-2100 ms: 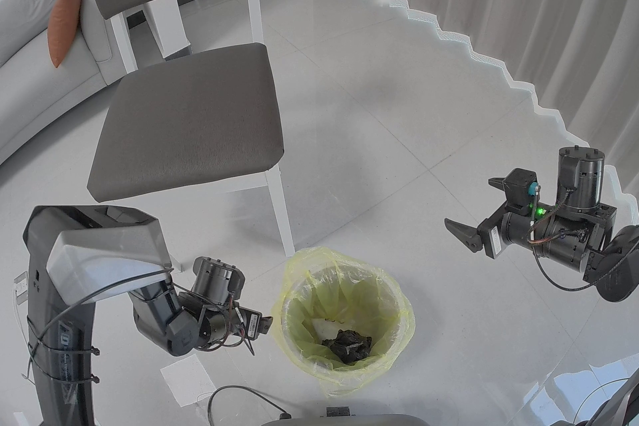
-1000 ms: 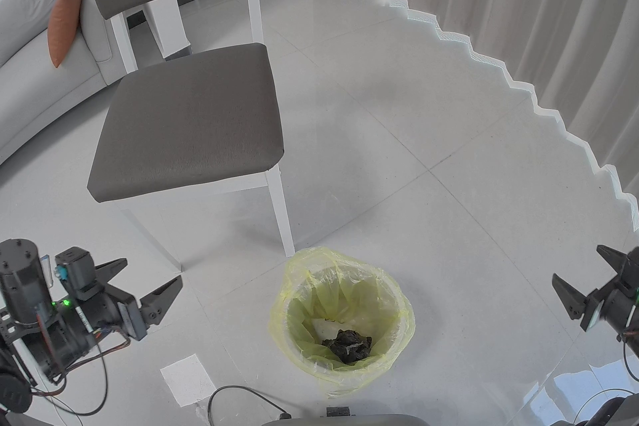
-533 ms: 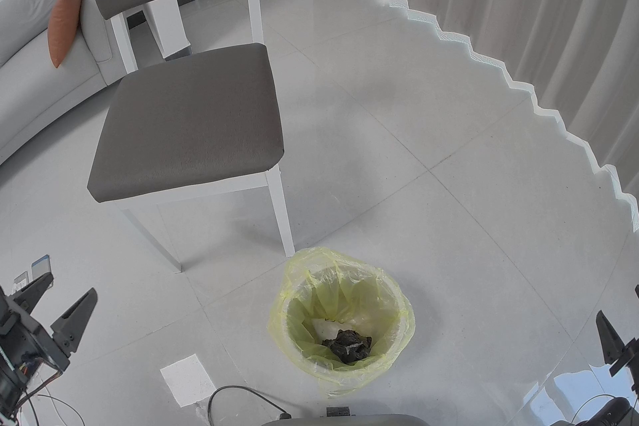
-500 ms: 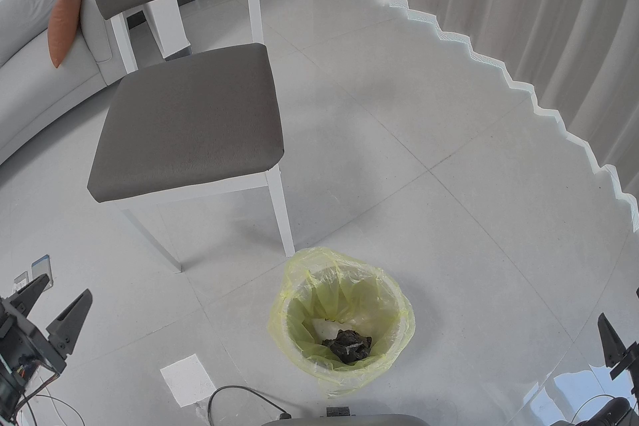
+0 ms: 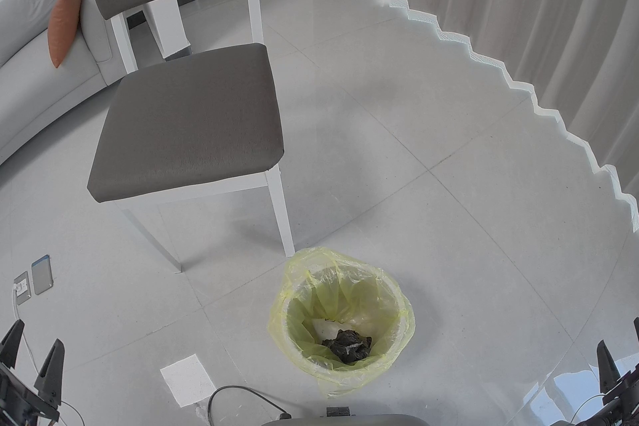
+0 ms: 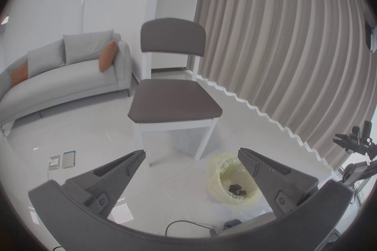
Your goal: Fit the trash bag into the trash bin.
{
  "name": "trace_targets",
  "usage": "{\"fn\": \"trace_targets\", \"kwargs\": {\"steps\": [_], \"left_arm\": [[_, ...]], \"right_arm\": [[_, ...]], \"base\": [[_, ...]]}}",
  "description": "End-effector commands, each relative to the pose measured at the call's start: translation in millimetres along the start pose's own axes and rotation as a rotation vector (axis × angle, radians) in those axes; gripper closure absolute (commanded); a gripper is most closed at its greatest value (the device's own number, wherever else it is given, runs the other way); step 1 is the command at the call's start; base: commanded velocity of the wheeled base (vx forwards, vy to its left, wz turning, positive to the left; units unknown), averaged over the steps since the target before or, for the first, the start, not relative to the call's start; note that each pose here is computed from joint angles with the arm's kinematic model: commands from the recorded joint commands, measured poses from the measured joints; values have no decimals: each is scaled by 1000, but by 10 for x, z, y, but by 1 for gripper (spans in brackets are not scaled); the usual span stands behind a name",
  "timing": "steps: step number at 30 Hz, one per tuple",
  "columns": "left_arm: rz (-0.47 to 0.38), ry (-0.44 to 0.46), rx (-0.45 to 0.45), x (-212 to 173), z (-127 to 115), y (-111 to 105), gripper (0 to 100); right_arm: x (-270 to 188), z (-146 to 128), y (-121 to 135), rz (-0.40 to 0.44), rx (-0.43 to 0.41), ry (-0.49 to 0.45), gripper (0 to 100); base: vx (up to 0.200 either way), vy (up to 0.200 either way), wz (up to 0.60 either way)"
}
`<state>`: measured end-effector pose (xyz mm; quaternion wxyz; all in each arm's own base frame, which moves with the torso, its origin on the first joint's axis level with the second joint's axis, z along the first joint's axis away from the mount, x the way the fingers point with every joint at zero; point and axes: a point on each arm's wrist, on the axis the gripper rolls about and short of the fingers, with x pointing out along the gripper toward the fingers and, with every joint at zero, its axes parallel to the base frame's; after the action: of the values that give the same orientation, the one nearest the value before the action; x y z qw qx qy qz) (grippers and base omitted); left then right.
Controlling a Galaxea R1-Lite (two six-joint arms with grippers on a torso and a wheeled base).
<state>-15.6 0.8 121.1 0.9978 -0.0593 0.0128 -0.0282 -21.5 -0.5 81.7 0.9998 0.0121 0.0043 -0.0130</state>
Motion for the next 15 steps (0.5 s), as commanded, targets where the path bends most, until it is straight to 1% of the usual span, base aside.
{"fn": "trace_targets", "kwargs": {"steps": [1, 2, 3, 5, 7, 11, 13, 15], "left_arm": [[57, -42, 29, -132, -306, 22, 0], [73, -9, 43, -101, -396, 36, 0], [76, -21, 59, -94, -391, 37, 0], [97, -18, 74, -69, -447, 49, 0], [96, -31, 78, -61, -452, 50, 0], [91, -29, 83, -60, -451, 50, 0], [90, -29, 83, -60, -451, 50, 0], [90, -29, 83, -60, -451, 50, 0]], "right_arm": [[-5, -57, -1, -3, -4, -1, 0], [-5, -58, -1, -3, -14, 0, 0], [-5, -59, 0, 3, -27, 0, 0], [-5, -57, 1, 8, -26, -1, 0], [-5, -57, 1, 8, -24, -1, 0], [-5, -59, 1, 9, -27, 0, 0], [-5, -57, 7, 34, -35, -1, 0], [-5, -57, 7, 35, -35, -1, 0]], "base": [[0, 0, 0], [0, 0, 0], [0, 0, 0], [0, 0, 0], [0, 0, 0], [0, 0, 0], [0, 0, 0], [0, 0, 0]]}}
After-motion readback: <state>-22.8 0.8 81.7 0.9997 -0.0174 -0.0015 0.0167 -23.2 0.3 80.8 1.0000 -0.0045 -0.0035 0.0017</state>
